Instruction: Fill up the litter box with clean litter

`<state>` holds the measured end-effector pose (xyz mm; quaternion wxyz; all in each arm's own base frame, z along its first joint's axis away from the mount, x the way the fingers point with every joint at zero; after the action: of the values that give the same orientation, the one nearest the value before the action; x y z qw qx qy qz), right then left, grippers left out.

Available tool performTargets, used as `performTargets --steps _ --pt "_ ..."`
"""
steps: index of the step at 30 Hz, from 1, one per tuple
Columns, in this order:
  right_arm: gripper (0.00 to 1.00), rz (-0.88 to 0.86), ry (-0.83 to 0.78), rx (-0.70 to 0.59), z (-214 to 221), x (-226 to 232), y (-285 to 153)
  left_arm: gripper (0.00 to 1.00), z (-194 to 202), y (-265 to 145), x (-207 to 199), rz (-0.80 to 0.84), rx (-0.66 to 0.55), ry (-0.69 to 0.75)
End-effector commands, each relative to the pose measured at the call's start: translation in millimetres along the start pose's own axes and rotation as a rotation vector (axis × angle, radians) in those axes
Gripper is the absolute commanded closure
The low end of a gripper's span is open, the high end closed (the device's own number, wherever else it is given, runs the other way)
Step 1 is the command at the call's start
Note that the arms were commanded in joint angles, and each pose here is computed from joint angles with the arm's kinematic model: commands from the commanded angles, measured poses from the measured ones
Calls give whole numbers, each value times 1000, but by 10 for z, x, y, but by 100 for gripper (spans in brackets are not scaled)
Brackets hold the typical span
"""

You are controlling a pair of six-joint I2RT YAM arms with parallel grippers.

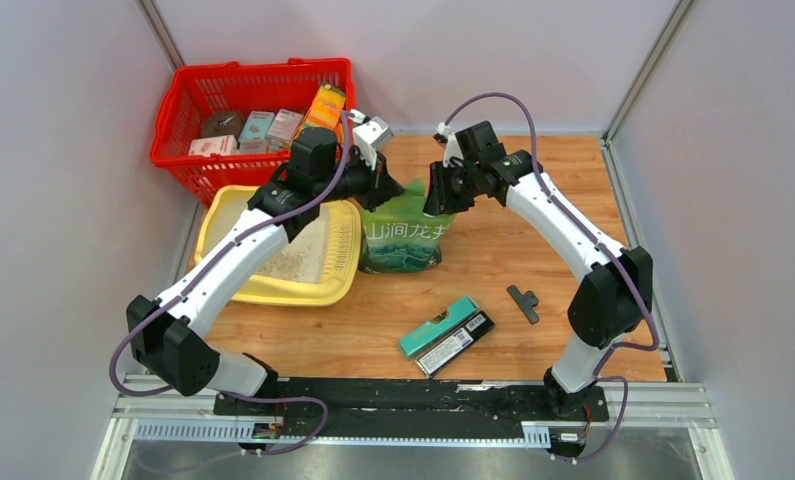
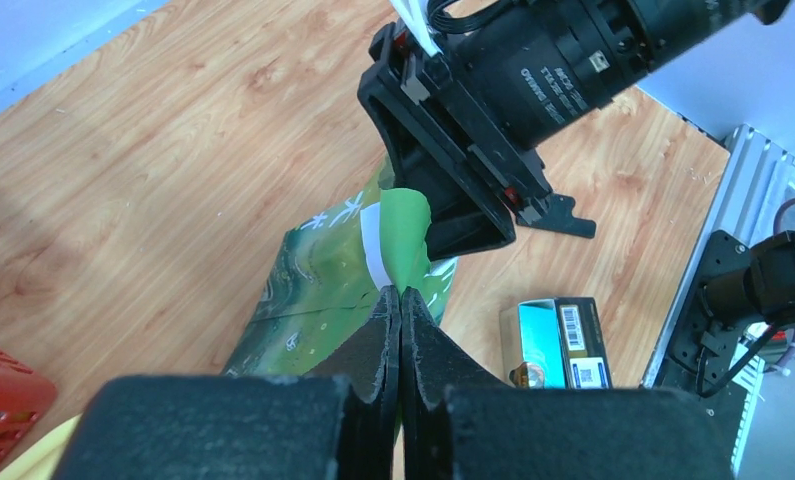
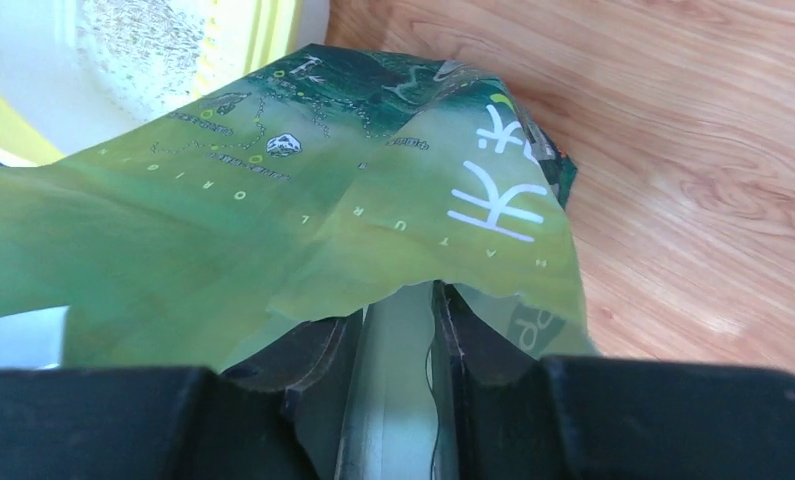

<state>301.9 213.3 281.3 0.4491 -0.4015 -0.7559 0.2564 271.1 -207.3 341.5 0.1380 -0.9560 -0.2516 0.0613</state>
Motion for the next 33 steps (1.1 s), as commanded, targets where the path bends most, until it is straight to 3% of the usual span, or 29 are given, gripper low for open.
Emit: performTargets --steps 1,7,15,21,33 --pt "100 -315 196 237 253 48 240 100 -508 -152 -83 23 -220 110" --pt "100 -512 347 170 -99 -129 124 100 -482 -232 -96 16 -170 162" --pt "100 -735 356 144 -408 -376 -251 100 -394 -376 -81 -5 -89 309" --pt "100 -738 465 121 -465 -781 -394 100 -322 -448 -38 2 -12 472" --pt "100 -682 510 46 -429 -1097 -600 100 -408 -433 47 -39 16 545"
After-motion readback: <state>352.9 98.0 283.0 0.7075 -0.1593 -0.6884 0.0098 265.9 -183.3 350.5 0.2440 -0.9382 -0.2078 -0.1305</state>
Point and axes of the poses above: each gripper's point midway between its finger pads, its own y axis out along the fingers, its own x axis along the line the jaws close on, z = x × y, the point moved 10 cm from there along -y, back along the fingers, and after that the axes turned 9 degrees about y, right-handed, at the moved point
